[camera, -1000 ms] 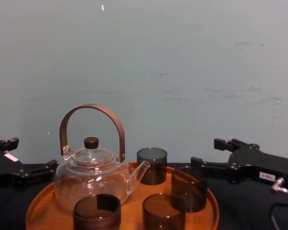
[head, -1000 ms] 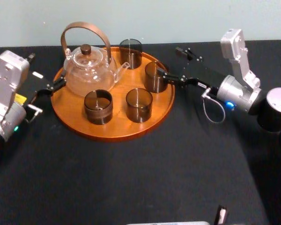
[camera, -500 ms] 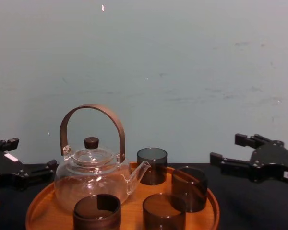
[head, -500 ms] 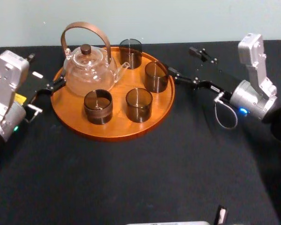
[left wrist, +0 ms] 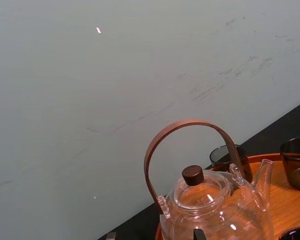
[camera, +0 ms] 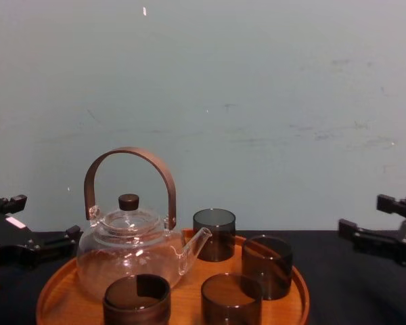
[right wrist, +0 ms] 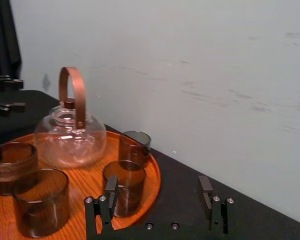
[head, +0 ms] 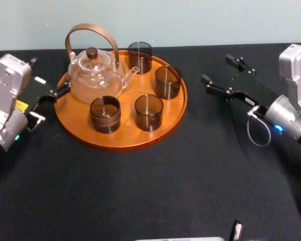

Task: Pick up the glass from the table and place it on the tray.

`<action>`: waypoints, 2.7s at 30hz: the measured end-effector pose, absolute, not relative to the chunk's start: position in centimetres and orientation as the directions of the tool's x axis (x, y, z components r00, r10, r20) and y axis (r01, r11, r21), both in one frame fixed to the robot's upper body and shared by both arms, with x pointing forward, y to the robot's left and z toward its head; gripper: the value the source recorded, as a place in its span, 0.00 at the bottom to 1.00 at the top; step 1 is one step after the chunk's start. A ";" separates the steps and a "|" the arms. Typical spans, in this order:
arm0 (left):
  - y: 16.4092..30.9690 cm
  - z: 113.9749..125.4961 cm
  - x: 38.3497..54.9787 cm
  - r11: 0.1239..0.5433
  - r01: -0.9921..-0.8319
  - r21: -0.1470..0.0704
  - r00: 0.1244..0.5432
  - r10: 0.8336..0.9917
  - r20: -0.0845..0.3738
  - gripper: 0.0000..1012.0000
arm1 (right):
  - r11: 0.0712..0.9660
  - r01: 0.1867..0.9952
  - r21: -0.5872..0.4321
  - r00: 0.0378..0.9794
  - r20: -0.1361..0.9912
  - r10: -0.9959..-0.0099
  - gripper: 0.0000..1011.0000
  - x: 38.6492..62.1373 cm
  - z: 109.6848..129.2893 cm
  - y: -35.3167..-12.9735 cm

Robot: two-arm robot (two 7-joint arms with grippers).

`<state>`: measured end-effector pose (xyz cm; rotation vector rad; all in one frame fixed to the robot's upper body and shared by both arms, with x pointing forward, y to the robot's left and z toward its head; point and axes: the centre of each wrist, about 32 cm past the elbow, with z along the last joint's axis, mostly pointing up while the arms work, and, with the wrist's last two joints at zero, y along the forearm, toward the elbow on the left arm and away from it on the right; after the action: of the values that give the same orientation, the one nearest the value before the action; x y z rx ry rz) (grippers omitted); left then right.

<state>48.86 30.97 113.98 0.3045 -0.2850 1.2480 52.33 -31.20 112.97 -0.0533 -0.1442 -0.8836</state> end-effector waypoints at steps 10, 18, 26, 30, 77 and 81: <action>31.0 114.0 48.9 0.287 -0.955 0.070 0.292 0.880 0.374 0.99 | 0.567 0.824 0.015 0.559 0.147 -0.816 0.99 50.9 112.3 -32.5; 31.0 114.0 48.9 0.287 -0.955 0.070 0.292 0.880 0.374 0.99 | 0.527 0.850 0.013 0.518 0.156 -0.841 0.99 50.3 111.9 -32.9; 31.0 114.0 48.9 0.287 -0.955 0.070 0.292 0.880 0.374 0.99 | 0.499 0.867 0.012 0.491 0.153 -0.857 0.99 50.0 111.5 -33.1; 31.0 114.0 48.9 0.287 -0.955 0.070 0.292 0.880 0.374 0.99 | 0.489 0.872 0.011 0.482 0.149 -0.863 0.99 49.8 111.3 -33.1; 31.0 114.0 48.9 0.287 -0.955 0.070 0.292 0.880 0.374 0.99 | 0.476 0.880 0.005 0.470 0.149 -0.870 0.99 49.7 110.9 -33.1; 31.0 114.0 48.9 0.287 -0.955 0.070 0.292 0.880 0.374 0.99 | 0.476 0.880 0.005 0.470 0.148 -0.870 0.99 49.7 110.9 -33.1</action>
<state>48.86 30.97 113.98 0.3045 -0.2850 1.2480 49.74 -33.10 110.87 -0.0757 -0.1370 -1.0734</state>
